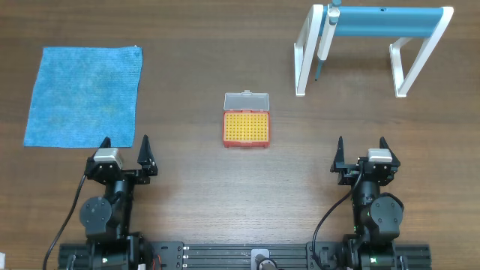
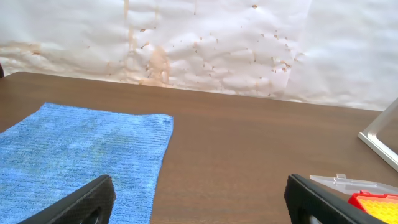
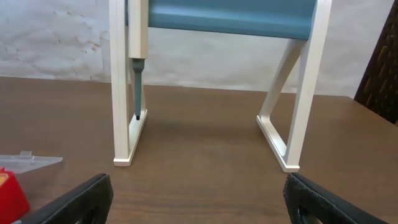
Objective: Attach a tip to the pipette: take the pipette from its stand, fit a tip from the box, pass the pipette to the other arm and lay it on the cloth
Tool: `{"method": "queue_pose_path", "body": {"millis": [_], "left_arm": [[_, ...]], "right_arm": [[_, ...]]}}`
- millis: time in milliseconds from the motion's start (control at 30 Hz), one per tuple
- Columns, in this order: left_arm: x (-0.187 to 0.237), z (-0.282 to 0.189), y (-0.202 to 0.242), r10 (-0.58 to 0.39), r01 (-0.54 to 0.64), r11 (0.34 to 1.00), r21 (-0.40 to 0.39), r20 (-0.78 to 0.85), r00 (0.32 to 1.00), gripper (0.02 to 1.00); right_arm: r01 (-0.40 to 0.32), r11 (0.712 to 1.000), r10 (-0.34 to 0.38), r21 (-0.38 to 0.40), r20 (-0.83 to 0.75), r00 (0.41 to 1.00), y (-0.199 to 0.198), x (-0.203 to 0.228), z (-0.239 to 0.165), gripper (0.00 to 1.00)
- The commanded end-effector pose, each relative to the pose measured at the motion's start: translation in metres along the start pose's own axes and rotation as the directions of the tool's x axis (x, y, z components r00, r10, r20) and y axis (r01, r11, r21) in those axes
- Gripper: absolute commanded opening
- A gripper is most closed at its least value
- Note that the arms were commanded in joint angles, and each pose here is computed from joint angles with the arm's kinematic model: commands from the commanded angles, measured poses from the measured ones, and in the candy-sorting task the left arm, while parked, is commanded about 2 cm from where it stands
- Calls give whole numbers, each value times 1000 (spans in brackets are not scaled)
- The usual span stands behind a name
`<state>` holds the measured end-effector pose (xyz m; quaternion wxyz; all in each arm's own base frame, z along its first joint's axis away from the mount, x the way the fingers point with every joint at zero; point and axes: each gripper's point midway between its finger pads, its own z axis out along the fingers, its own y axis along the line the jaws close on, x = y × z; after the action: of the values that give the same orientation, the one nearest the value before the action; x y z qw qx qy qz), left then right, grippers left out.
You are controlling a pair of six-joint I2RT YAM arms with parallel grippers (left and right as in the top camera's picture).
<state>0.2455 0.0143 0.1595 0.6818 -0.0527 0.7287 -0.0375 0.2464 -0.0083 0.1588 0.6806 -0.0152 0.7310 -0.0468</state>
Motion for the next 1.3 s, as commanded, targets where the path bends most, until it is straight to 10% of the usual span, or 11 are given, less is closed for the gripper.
{"method": "queue_pose_path", "body": {"millis": [33, 633, 967, 1300], "left_arm": [[1, 0, 3, -9, 9, 1000, -16, 1, 1000, 882], [1, 0, 3, -9, 9, 1000, -16, 1, 1000, 882], [1, 0, 3, -9, 9, 1000, -16, 1, 1000, 882], [1, 0, 3, -9, 9, 1000, -16, 1, 1000, 882]], "right_arm": [[10, 1000, -10, 1, 0, 1000, -1, 1, 0, 888], [4, 991, -10, -135, -47, 999, 24, -30, 41, 943], [-122, 976, 137, -181, 74, 988, 46, -59, 124, 943], [-130, 987, 137, -91, 83, 987, 38, -60, 195, 943]]}}
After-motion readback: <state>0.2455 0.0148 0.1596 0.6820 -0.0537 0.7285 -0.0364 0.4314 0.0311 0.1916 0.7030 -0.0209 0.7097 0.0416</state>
